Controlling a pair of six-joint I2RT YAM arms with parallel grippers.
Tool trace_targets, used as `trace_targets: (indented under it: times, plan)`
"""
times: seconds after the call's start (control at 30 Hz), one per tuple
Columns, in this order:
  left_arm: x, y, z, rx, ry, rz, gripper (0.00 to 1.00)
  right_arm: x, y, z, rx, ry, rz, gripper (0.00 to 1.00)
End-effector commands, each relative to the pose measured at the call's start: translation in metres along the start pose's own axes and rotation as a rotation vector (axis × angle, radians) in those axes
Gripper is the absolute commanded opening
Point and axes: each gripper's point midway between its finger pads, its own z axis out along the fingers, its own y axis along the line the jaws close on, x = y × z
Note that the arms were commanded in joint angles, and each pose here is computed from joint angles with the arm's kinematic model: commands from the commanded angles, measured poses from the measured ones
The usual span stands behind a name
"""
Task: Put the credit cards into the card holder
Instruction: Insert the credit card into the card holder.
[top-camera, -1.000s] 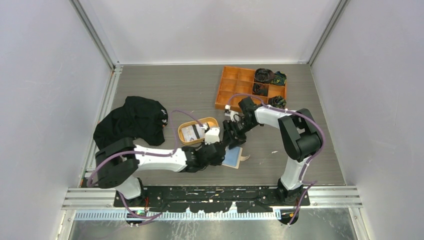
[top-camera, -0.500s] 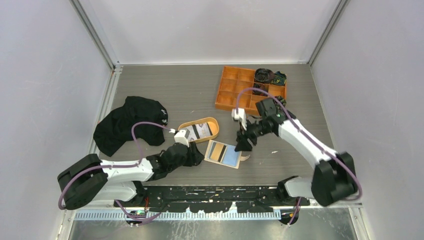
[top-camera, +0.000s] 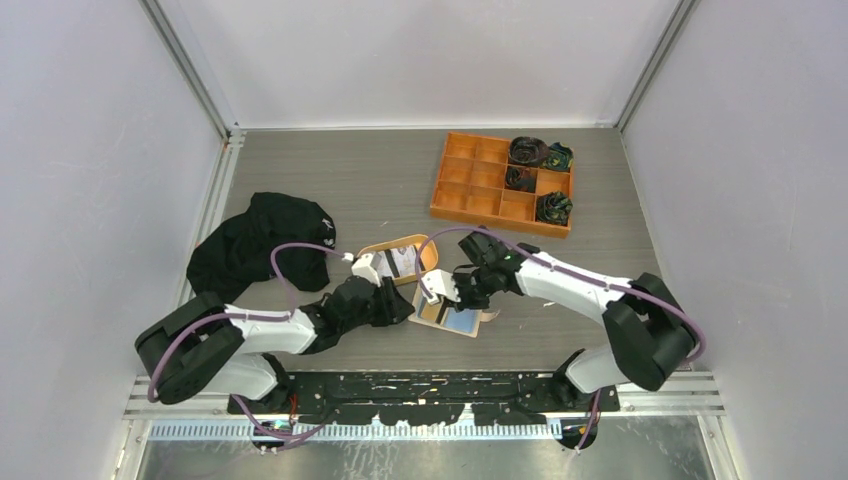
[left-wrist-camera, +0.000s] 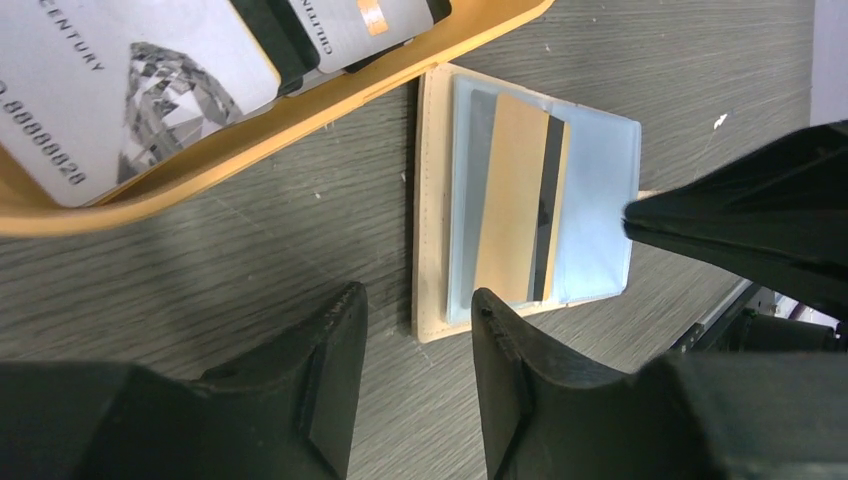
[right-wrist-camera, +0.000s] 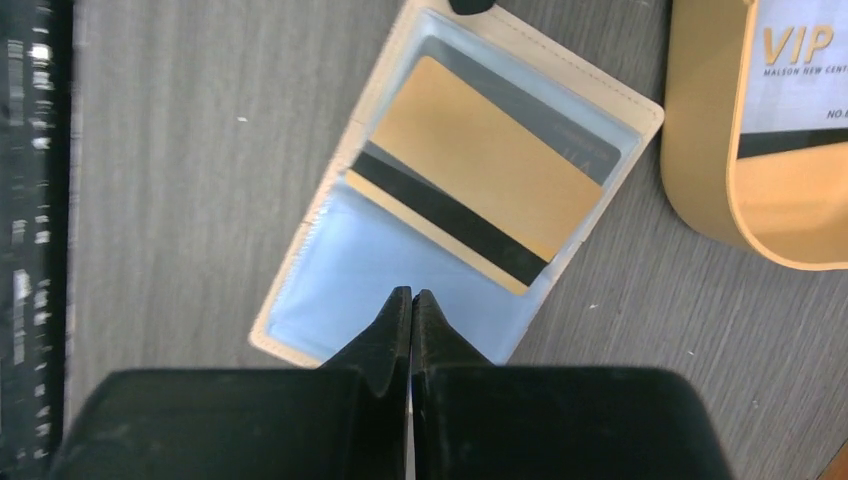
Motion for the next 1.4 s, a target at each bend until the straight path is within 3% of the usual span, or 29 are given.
trace_targets:
  times: [0.0,0.2,0.57,0.77,1.0,1.2,1.37]
  plan:
    - [-0.009,-0.014,0.01,0.037,-0.018,-0.026,0.43,0.006,-0.037,0.007,0.135,0.069,-0.014,0.01]
    - [0.0,-0.011,0.015,0.038,0.014,-0.045,0.4,0.016,-0.041,0.022,0.142,0.124,-0.024,0.01]
    - [0.023,-0.021,0.022,0.104,0.088,-0.077,0.32,-0.005,-0.042,0.042,0.183,0.092,-0.012,0.01]
    - [0.026,-0.021,0.018,0.104,0.075,-0.091,0.31,-0.016,-0.044,0.028,0.203,0.069,-0.005,0.02]
    - [0.021,-0.016,0.008,0.083,0.012,-0.108,0.29,-0.034,-0.017,-0.024,0.089,-0.087,0.108,0.23]
    - [0.026,-0.048,-0.004,0.169,-0.029,-0.004,0.29,-0.055,-0.009,-0.056,0.055,-0.219,0.125,0.42]
    - [0.007,-0.056,-0.021,0.198,-0.117,0.082,0.31,-0.055,-0.019,-0.078,0.112,-0.226,0.176,0.48]
